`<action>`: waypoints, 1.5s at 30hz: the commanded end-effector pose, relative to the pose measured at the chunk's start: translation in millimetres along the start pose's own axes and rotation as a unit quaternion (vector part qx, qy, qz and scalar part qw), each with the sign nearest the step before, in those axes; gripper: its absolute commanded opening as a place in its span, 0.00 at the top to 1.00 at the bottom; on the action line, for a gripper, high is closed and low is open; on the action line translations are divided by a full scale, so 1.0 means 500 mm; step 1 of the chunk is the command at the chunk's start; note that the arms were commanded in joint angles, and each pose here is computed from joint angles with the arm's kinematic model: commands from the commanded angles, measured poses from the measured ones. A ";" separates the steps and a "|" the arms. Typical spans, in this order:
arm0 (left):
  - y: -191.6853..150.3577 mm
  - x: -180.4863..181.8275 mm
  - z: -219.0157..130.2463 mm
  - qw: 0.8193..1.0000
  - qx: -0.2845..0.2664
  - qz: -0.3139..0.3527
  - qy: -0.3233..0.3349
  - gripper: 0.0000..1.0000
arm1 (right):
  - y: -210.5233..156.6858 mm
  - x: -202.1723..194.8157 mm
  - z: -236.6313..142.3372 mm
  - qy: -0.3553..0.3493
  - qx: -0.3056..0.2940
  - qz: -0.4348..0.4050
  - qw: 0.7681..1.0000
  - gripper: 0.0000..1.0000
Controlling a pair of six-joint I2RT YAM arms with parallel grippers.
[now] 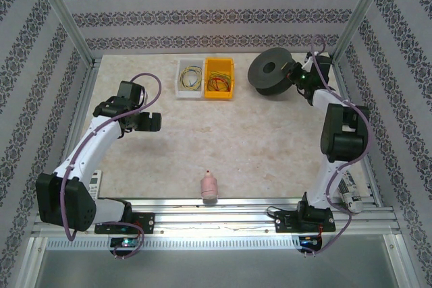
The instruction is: Wrap the cables
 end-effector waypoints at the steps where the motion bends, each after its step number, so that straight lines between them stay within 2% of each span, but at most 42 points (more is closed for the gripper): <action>1: 0.003 -0.006 0.003 1.000 -0.003 0.003 0.000 0.00 | 0.018 0.030 -0.045 0.009 -0.009 -0.040 0.999 1.00; 9: 0.002 -0.009 0.013 1.000 0.001 0.004 -0.003 0.00 | 0.033 0.113 -0.136 0.045 -0.031 -0.079 0.995 1.00; 18: 0.004 -0.013 0.023 1.000 0.001 0.005 -0.008 0.00 | 0.015 0.201 -0.246 0.074 -0.032 -0.123 0.989 1.00; 31: 0.008 -0.021 0.025 1.000 -0.006 0.009 -0.025 0.00 | -0.086 0.317 -0.384 0.125 0.011 -0.137 0.983 1.00; 36: 0.006 -0.021 0.022 0.999 -0.009 0.008 -0.030 0.00 | -0.162 0.355 -0.386 0.190 0.053 -0.096 0.976 1.00; 45: 0.003 -0.025 0.022 0.999 -0.005 0.010 -0.034 0.00 | -0.272 0.414 -0.280 0.256 0.120 -0.054 0.958 1.00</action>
Point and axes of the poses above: each hand's point on the last joint's axis, 136 mm out from that joint toward the fingers, its own z axis out along the fingers, its own x axis along the line the jaws close on, y = z × x, the point moved 8 cm from there along -z, back along the fingers, and after that the axes turned 15 degrees about -z, right-handed, at the moved point
